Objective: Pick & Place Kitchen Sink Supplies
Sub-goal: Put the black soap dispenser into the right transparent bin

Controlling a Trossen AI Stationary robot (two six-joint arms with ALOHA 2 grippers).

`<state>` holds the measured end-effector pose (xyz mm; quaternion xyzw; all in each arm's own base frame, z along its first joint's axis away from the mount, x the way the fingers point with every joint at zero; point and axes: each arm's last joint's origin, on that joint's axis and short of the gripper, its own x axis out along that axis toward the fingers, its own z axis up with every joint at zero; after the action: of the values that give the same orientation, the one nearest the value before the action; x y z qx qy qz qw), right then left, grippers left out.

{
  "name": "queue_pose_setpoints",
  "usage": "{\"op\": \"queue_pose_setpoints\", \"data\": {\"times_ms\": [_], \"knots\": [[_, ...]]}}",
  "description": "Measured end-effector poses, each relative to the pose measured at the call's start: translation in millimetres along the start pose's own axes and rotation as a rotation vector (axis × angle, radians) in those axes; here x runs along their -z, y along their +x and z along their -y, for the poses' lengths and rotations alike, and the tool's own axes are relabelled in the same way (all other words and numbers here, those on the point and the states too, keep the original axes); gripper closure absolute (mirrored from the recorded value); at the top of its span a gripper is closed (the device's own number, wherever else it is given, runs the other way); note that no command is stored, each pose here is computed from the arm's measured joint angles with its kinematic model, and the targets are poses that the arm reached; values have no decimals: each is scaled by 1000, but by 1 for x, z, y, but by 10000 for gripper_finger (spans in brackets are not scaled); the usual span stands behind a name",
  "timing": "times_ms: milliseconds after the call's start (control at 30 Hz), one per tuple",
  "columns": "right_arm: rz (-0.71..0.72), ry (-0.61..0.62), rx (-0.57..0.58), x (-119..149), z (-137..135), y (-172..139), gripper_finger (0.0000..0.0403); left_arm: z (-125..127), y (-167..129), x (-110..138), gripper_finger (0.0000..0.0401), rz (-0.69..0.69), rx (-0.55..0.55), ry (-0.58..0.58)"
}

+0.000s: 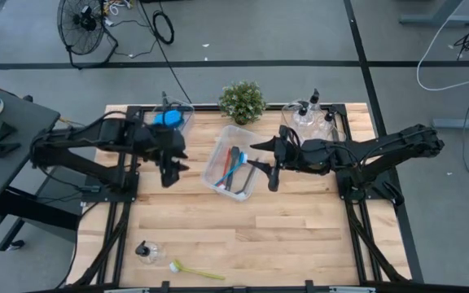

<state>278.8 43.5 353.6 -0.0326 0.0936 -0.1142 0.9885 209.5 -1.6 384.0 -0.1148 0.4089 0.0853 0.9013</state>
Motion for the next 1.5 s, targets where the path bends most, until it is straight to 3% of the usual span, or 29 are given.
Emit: {"op": "queue_pose_setpoints", "data": {"times_ms": [600, 867, 1200, 1500], "knots": [[2, 25, -1, 0, 0, 0, 187, 65, -23, 38, 208, -94, 242, 132], [3, 26, -1, 0, 0, 0, 187, 68, -48, 67, 209, -211, 211, -73], [2, 24, 2, 0, 0, 0, 187, 86, -63, 89, 209, -321, 267, -269], [1, 23, 2, 0, 0, 0, 187, 98, -74, 104, 209, -518, 285, -560]]}}
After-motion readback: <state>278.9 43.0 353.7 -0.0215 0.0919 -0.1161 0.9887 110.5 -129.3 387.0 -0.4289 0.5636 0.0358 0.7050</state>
